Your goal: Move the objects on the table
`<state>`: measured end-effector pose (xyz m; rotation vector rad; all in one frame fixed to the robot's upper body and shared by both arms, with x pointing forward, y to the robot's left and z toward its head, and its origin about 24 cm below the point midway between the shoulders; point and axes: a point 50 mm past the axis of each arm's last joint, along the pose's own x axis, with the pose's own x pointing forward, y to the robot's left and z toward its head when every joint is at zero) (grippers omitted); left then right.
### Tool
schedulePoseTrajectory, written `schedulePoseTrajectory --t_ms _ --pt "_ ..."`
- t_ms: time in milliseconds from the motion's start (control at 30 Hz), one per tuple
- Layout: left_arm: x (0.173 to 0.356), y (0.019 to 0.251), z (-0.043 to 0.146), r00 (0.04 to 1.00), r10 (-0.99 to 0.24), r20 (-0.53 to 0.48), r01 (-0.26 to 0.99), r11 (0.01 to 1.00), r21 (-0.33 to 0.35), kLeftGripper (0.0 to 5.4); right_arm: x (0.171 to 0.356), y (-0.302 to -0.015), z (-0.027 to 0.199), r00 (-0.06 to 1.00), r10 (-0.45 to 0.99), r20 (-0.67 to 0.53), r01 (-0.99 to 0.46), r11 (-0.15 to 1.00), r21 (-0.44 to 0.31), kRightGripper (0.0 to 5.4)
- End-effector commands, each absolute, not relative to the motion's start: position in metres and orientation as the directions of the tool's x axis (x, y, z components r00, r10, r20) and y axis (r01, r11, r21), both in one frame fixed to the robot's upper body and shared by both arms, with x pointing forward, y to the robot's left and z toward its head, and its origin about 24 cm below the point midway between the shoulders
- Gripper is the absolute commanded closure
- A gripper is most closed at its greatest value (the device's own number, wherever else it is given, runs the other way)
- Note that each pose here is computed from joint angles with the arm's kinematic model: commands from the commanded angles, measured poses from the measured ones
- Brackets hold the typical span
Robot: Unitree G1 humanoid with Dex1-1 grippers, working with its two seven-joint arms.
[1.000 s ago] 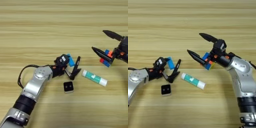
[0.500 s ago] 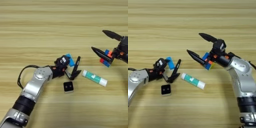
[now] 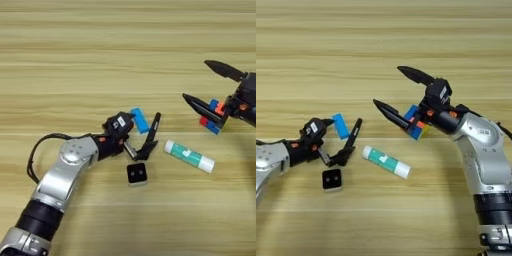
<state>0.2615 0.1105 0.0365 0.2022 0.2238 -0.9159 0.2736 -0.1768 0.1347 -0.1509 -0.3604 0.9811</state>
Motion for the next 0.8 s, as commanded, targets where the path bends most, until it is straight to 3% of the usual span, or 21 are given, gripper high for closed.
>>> schedulePoseTrajectory --t_ms 33,233,800 --pt "0.2611 0.1153 0.0404 0.599 -0.751 -0.278 0.793 0.604 0.08 0.0 0.2766 -0.1751 0.1387 0.494 0.837 0.235 -0.783 0.545 -0.3 0.05" --pt "0.2577 0.1167 0.0422 0.575 -0.764 -0.292 0.809 0.583 0.068 0.0 0.2772 -0.1753 0.1399 0.495 0.836 0.235 -0.78 0.547 -0.304 0.05" --pt "0.252 0.113 0.0432 0.456 -0.815 -0.358 0.855 0.512 -0.078 0.0 0.2772 -0.1734 0.1406 0.495 0.836 0.237 -0.776 0.548 -0.311 0.05"
